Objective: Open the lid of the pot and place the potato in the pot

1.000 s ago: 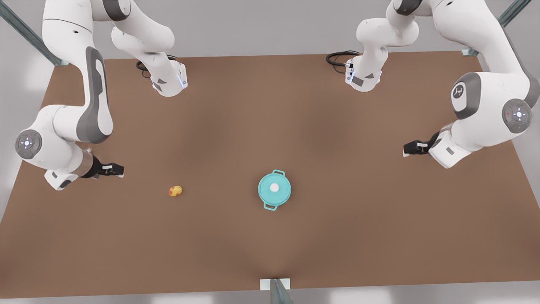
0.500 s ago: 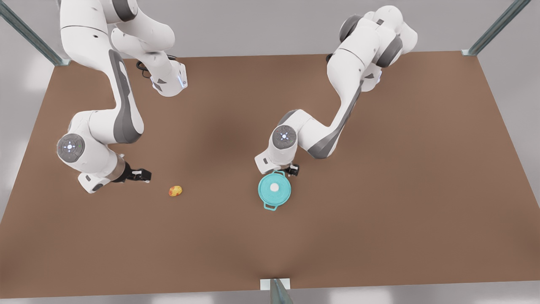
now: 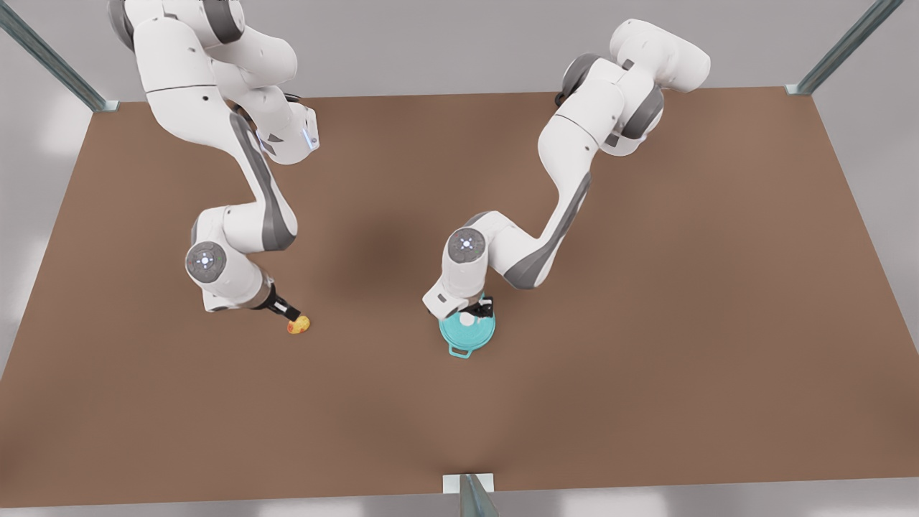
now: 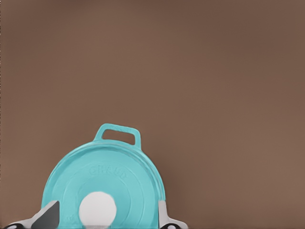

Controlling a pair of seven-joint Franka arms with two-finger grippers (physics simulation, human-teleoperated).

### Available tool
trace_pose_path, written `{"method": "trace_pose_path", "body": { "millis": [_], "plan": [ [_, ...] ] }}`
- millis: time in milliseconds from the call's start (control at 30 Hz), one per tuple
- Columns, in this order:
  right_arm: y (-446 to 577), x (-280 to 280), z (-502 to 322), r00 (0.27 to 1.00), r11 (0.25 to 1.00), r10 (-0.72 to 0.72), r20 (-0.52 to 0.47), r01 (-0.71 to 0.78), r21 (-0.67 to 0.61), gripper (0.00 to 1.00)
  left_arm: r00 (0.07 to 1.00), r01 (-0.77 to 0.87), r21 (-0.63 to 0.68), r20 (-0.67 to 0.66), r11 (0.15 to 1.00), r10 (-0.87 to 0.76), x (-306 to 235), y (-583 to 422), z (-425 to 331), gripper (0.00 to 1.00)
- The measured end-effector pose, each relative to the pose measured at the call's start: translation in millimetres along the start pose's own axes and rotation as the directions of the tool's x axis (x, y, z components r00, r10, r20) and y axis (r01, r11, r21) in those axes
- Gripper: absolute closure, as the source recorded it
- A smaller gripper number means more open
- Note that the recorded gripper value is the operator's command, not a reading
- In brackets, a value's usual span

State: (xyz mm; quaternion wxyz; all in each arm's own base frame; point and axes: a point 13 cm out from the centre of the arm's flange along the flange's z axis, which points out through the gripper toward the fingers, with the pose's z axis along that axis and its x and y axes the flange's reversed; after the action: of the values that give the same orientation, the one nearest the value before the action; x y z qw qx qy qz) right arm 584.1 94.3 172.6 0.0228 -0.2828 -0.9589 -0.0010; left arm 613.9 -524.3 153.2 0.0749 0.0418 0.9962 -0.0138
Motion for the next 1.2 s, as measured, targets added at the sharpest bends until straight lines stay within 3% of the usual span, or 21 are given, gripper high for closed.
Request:
{"method": "trace_pose_path", "body": {
  "millis": [533,600,633,767,867,1000,1133,1167,1200],
  "plan": [
    [11,-7,80,0.964,0.964,0.262,0.042,-0.26,-0.055,0.0,0.994,0.102,-0.056,-0.041,0.993,-0.105,17,14,48,0.0],
    [9,-4,86,0.959,0.959,0.28,0.045,-0.277,-0.06,0.0,0.993,0.11,-0.058,-0.042,0.992,-0.112,18,15,47,0.47],
    [10,-4,89,0.957,0.957,0.287,0.047,-0.284,-0.063,0.0,0.992,0.114,-0.06,-0.045,0.992,-0.117,18,15,47,0.57],
    [14,3,103,0.952,0.952,0.303,0.049,-0.3,-0.067,0.0,0.989,0.131,-0.084,-0.055,0.988,-0.136,18,22,38,0.68],
    [15,5,114,0.947,0.946,0.319,0.049,-0.315,-0.069,0.0,0.982,0.168,-0.106,-0.065,0.98,-0.176,3,48,26,0.68],
    [15,3,122,0.939,0.939,0.34,0.053,-0.335,-0.076,0.0,0.911,0.379,-0.136,-0.121,0.915,-0.395,-74,237,24,0.66],
    [16,-1,126,0.932,0.932,0.358,0.058,-0.352,-0.087,0.0,0.895,0.363,-0.155,-0.215,0.919,-0.39,-71,314,40,0.62],
    [16,-2,127,0.93,0.93,0.363,0.06,-0.357,-0.09,0.0,0.899,0.335,-0.159,-0.242,0.929,-0.366,-63,316,49,0.47],
    [15,-4,128,0.928,0.928,0.368,0.062,-0.362,-0.091,0.0,0.903,0.308,-0.159,-0.262,0.938,-0.341,-58,317,55,0.0]
  ]
}}
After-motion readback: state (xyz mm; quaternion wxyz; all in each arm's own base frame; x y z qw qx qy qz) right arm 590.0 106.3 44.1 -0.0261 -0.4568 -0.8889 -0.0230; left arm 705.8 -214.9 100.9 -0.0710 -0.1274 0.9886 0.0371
